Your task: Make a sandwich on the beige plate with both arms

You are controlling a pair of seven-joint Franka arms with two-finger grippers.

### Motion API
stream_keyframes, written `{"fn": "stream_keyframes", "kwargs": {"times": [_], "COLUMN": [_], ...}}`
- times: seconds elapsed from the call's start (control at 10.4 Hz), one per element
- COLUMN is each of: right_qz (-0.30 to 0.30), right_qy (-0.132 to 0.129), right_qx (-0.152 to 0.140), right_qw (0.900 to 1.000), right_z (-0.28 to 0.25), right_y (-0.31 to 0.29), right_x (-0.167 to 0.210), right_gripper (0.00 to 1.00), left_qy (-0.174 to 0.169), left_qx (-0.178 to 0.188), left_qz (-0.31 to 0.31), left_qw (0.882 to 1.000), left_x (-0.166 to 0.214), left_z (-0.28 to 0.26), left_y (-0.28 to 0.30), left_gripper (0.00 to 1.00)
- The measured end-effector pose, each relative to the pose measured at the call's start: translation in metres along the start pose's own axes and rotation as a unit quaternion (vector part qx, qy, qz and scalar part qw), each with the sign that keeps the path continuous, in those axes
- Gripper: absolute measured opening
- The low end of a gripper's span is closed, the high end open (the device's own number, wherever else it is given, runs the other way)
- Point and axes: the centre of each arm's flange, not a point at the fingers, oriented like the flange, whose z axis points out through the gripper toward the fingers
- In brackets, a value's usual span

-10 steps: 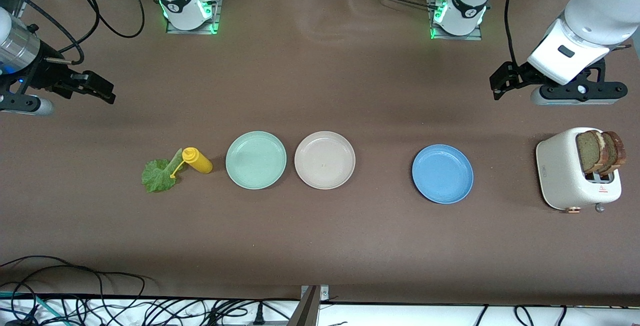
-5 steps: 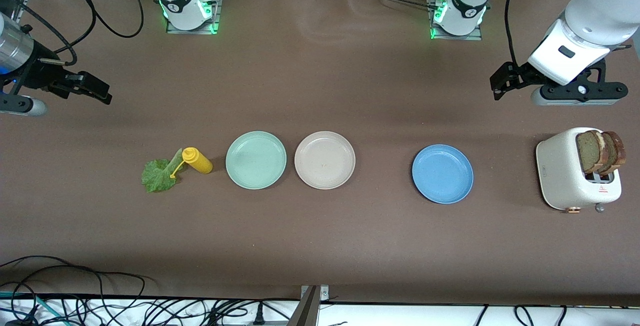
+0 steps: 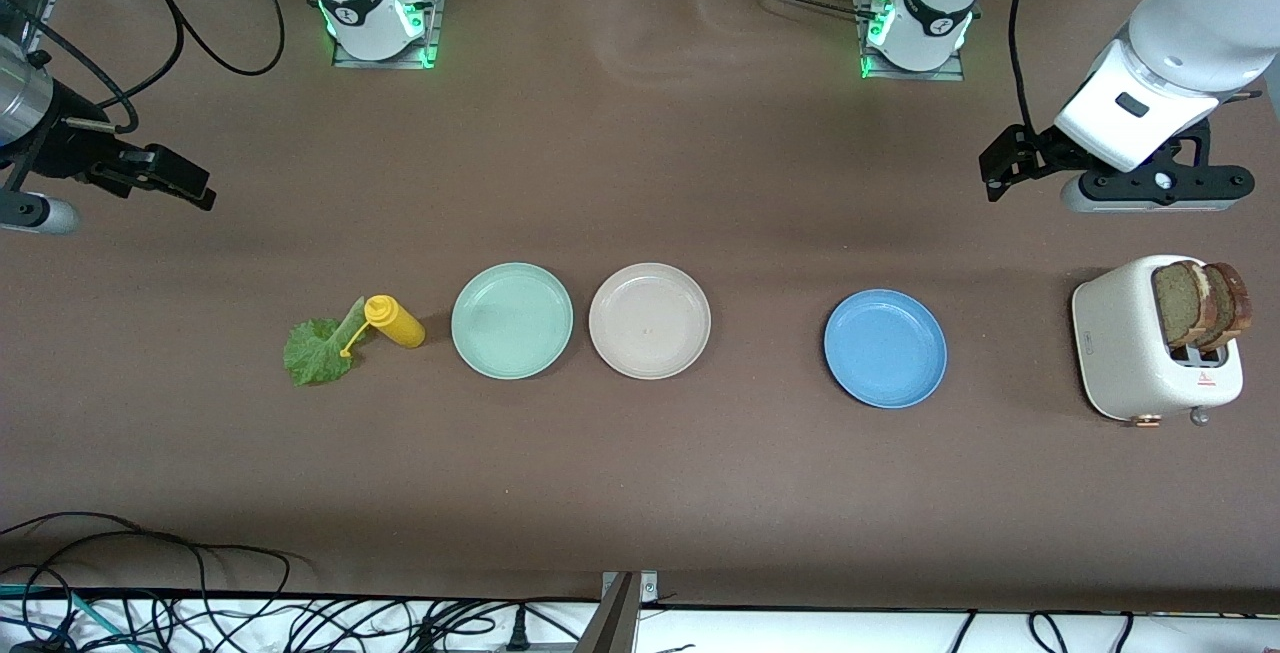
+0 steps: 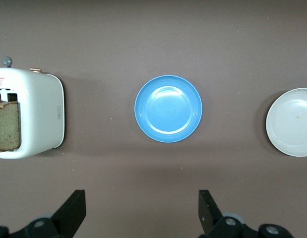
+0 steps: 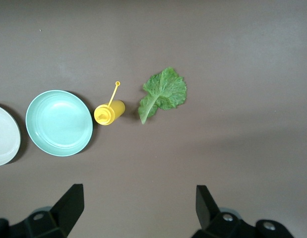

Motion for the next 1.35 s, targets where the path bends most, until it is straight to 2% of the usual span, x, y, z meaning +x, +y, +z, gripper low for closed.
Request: {"fn": "stream_keyframes", "kwargs": {"times": [0.58, 1.35], "right_qz": [-0.02, -0.02], "right_qy": [-0.001, -0.022], "right_qx": [0.0, -0.005], "right_qw": [1.0, 1.0], "right_z": [-0.001, 0.012], "right_y": [0.0, 0.006], "right_x": [-0.001, 0.002], "right_gripper": [1.0, 1.0], "left_qy": [-0.002, -0.001], "left_qx": [-0.001, -0.003], "left_qz": [-0.002, -0.002], "left_qw": [1.0, 1.0], "left_x": [0.002, 0.002], "left_z": [0.002, 0.001], "left_y": [-0.001, -0.001], "left_gripper": [1.0, 1.0]}}
